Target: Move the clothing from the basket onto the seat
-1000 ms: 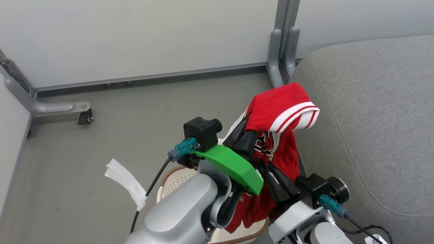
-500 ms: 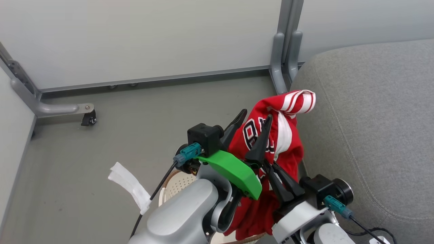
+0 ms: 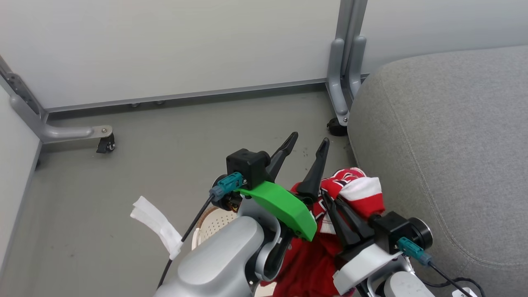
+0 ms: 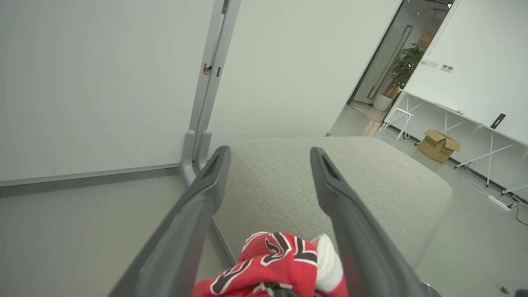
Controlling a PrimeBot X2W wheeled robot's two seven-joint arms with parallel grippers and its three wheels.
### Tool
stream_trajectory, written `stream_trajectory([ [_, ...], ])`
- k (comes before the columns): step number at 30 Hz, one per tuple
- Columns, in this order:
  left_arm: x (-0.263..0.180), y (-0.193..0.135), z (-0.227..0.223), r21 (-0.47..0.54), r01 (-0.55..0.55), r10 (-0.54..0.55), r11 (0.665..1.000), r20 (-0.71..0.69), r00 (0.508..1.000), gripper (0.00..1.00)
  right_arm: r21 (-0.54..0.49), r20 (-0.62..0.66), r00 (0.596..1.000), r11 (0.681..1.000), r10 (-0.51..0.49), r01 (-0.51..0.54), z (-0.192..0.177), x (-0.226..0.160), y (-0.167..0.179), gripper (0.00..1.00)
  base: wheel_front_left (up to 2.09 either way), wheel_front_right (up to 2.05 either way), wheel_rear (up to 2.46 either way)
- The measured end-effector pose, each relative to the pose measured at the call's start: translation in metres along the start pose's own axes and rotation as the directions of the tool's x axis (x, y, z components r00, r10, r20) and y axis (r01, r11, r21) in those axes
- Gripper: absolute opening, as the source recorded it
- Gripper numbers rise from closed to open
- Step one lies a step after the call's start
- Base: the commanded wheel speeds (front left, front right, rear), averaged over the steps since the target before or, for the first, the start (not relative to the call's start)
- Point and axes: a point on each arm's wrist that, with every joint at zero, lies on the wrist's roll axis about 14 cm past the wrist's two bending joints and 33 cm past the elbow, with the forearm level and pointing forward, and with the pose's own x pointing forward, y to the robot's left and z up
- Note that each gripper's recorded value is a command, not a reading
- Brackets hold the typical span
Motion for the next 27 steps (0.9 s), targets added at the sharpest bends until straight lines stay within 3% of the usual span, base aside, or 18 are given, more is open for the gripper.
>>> stream_trajectory([
  [10, 0.005, 0.004, 0.002, 0.042, -0.002, 0.001, 0.999, 0.013, 1.000, 1.00, -0.005, 0.017, 0.999, 0.999, -0.041, 0.041, 0.006, -0.003, -0.014, 0.00, 0.00, 0.00, 0.00],
  [16, 0.009, 0.011, 0.004, 0.181, 0.000, -0.005, 0.984, 0.027, 1.000, 1.00, -0.016, 0.054, 0.995, 0.996, -0.090, 0.091, 0.018, -0.007, -0.030, 0.00, 0.00, 0.00, 0.00],
  [17, 0.012, 0.011, 0.003, 0.230, 0.012, -0.019, 0.973, 0.030, 0.999, 1.00, -0.021, 0.069, 0.992, 0.993, -0.110, 0.112, 0.023, -0.010, -0.037, 0.00, 0.00, 0.00, 0.00],
  [23, 0.015, 0.017, -0.010, 0.264, 0.052, -0.056, 0.963, 0.009, 0.998, 1.00, -0.031, 0.122, 0.975, 0.981, -0.188, 0.193, 0.041, -0.020, -0.060, 0.00, 0.00, 0.00, 0.00],
  [27, 0.013, 0.014, -0.030, 0.280, 0.147, -0.139, 0.949, -0.047, 0.989, 1.00, -0.038, 0.151, 0.959, 0.968, -0.241, 0.249, 0.051, -0.030, -0.075, 0.00, 0.00, 0.00, 0.00],
])
